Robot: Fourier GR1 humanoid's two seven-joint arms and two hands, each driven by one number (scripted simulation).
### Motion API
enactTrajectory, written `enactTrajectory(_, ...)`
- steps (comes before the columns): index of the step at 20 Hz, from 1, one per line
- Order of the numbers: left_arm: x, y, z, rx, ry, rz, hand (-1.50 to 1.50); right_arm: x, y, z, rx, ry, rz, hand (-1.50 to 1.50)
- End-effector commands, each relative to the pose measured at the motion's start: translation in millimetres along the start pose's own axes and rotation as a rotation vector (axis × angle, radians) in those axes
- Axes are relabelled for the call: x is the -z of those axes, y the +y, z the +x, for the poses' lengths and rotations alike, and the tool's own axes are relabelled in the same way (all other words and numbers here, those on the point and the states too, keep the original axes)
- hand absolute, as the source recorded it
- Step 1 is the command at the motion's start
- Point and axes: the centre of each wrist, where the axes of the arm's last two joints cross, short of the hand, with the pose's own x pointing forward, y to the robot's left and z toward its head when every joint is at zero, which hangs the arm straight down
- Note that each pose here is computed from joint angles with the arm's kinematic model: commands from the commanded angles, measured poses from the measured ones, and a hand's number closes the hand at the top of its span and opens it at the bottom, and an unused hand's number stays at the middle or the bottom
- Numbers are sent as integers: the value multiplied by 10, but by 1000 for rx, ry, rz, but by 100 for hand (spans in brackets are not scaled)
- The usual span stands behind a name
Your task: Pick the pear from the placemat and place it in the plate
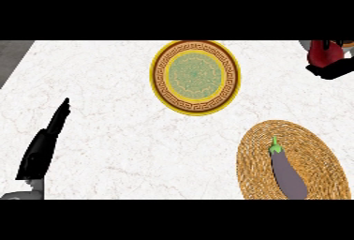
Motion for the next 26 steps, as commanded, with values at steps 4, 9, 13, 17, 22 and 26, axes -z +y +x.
enactTrajectory(4, -90, 86, -145, 8, 28, 11, 0, 256, -154, 175, 167, -297, -95, 150)
enactTrajectory(9, -107, 143, -66, 22, 31, 38, 0, 601, -83, 632, 257, -417, -12, 150)
enactTrajectory(13, -95, 125, -126, 0, 59, 51, 0, 819, 11, 1043, 294, -451, 57, 150)
enactTrajectory(17, -213, 225, -83, 8, 57, 41, 0, 1040, 100, 1588, 351, -452, 79, 150)
enactTrajectory(22, -263, 184, -40, 20, 49, 57, 0, 1103, 426, 1864, 344, -400, 171, 150)
enactTrajectory(26, -251, 172, -153, 10, 58, 51, 0, 1143, 732, 2235, 296, -393, 254, 150)
